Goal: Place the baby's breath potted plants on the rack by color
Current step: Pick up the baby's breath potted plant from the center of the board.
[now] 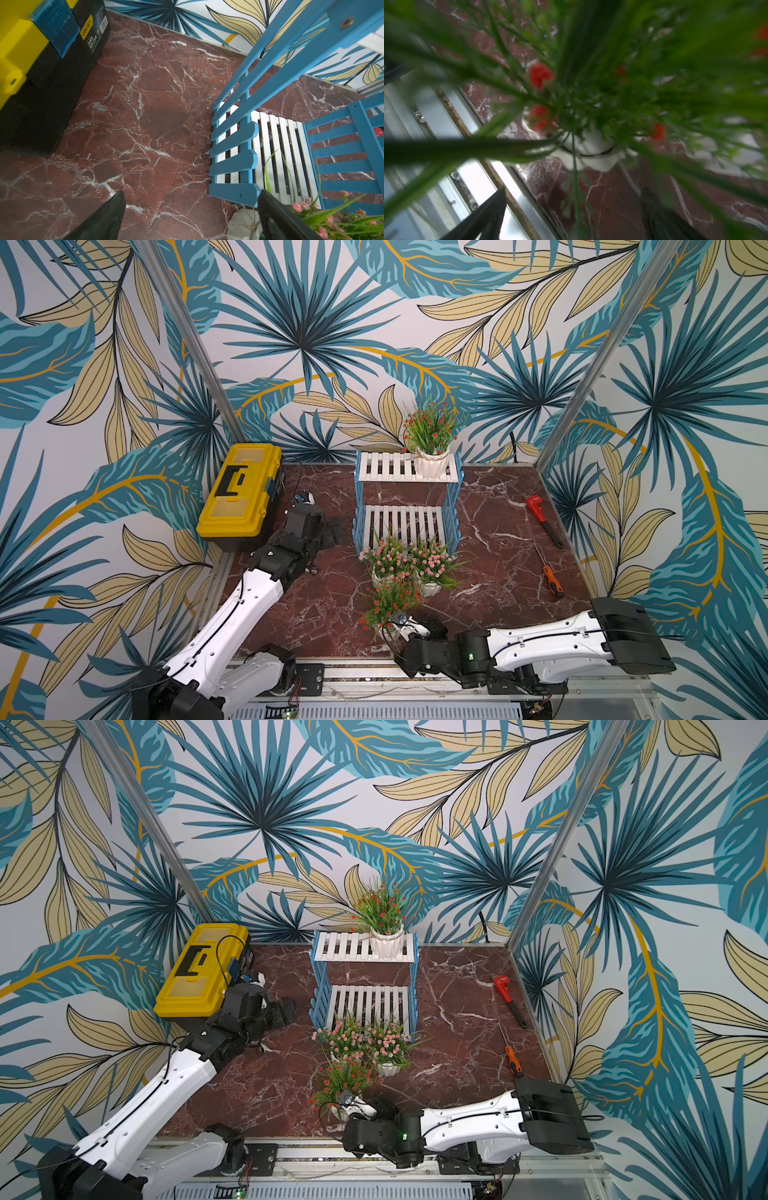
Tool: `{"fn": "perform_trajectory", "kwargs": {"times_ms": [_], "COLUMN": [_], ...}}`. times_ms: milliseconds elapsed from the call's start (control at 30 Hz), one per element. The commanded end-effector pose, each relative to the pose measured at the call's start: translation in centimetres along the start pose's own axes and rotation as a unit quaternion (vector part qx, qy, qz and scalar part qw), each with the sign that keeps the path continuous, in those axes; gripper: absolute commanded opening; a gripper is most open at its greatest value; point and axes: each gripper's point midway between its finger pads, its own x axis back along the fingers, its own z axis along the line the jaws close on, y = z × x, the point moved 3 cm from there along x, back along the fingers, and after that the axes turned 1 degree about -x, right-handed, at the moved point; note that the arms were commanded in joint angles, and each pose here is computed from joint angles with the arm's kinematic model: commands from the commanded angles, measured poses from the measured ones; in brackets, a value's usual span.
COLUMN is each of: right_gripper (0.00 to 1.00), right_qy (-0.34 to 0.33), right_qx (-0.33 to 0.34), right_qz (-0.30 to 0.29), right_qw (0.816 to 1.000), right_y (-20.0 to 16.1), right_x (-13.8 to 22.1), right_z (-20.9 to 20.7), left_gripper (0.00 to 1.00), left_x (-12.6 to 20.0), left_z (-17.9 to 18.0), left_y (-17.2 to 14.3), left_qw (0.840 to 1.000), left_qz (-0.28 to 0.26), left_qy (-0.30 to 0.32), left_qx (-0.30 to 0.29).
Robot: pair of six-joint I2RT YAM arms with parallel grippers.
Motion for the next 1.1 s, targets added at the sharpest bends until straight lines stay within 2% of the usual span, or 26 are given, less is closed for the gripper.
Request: {"fn": "perform_trajectory", "kwargs": {"times_ms": [0,200,433,733,1067], "right_gripper": [0.99,0.99,0.99,0.99,1.0], "right_qy": [0.035,0.06,0.069,0.054,0.082], "right_qx": [0.004,-0.014,-0.006,-0.002,0.022], "right_qz": [-0.033,-0.04,-0.012,-0.033,-0.037], "right_qw": [0.999,0.997,0.998,0.998,0.996], "right_y": [1.4,1.6,1.9,3.2,4.2], "right_x": [-0.2,-1.2,-3.6,-4.0,-4.5], "right_z": [1.3,0.6,0.6,-1.0,-0.5], "left_gripper": [0.99,0.99,1.0,0.99,0.99], "left_x": [1.2,1.4,1.5,1.3,0.7], "left_z": [-0.3,-0.1,-0.4,-0.6,-1.0], "left_y": [1.0,0.7,1.3,1.6,1.7], "left_qw": [1.0,1.0,1.0,1.0,1.0], "left_qz": [-0.017,-0.018,-0.021,-0.019,-0.009], "left_qy": [-0.012,-0.011,-0.012,-0.007,-0.006], "left_qx": [0.011,0.021,0.018,0.014,0.007]}}
